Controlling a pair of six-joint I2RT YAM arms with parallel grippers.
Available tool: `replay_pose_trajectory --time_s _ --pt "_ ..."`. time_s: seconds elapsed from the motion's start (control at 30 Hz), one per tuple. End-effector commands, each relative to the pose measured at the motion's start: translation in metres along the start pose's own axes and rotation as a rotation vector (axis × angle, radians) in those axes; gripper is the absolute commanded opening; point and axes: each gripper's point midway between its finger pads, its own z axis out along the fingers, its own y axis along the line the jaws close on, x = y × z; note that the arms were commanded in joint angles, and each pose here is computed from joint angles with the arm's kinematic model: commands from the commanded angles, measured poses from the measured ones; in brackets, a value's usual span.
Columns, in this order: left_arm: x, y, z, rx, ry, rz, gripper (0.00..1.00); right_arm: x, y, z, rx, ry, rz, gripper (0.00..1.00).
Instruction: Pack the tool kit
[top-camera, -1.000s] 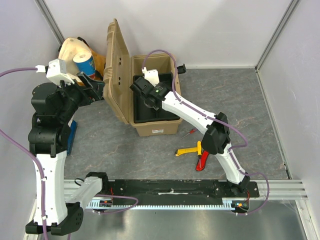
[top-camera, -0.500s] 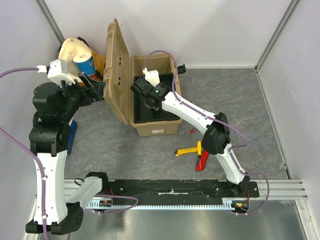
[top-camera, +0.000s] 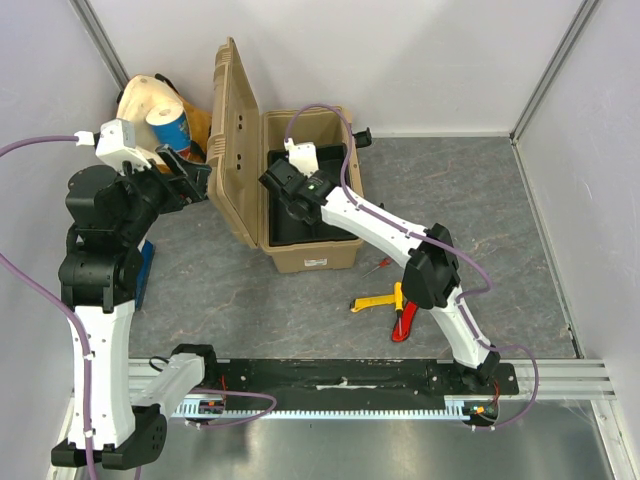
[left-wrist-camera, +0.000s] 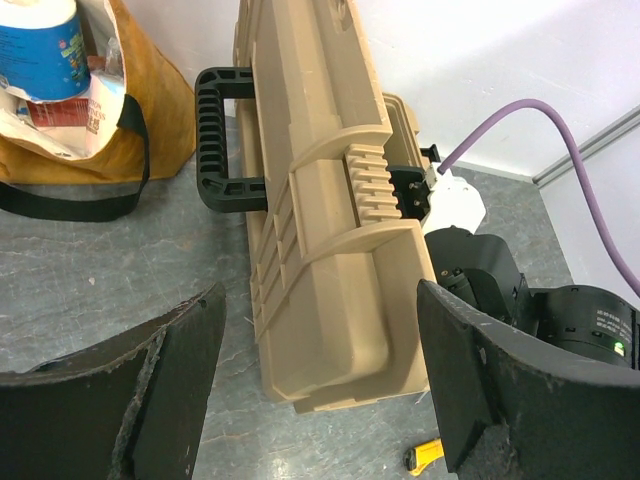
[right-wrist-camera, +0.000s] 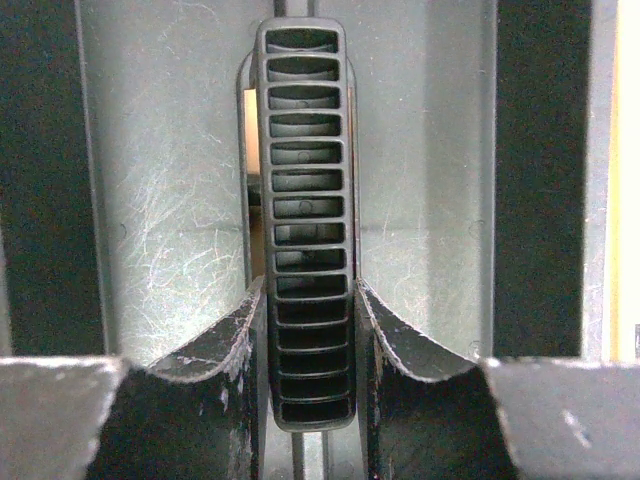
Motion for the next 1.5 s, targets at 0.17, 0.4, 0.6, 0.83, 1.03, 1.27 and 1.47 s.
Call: replay_pose_trajectory --time_s 0.17,0.4,0.6,0.83,1.03,1.27,1.47 --pt "-0.009 -0.002 -0.003 0.006 -0.041 0.036 0.82 0.022 0.015 0.012 -0.054 0.054 0.045 0.01" --pt "-0.011 -0.003 -0.002 0.01 -0.042 0.032 0.82 -0.015 0.017 -0.015 -0.133 0.0 0.11 0.0" --pt "-0.013 -0.003 -0.004 0.011 -0.049 0.035 0.82 -0.035 0.014 -0.029 -0.182 -0.019 0.158 0.0" --pt "-0.011 -0.004 -0.003 0.015 -0.042 0.029 0.82 -0.05 0.003 -0.041 -0.179 -0.037 0.164 0.0" --pt "-0.011 -0.004 -0.005 0.015 -0.046 0.031 0.82 -0.059 0.005 -0.051 -0.214 -0.042 0.203 0.0" --pt "-0.01 -0.004 -0.005 0.016 -0.044 0.031 0.82 -0.074 -0.001 -0.064 -0.228 -0.076 0.227 0.0" --pt "-0.01 -0.003 -0.005 0.012 -0.045 0.032 0.82 -0.087 -0.005 -0.075 -0.235 -0.11 0.247 0.0"
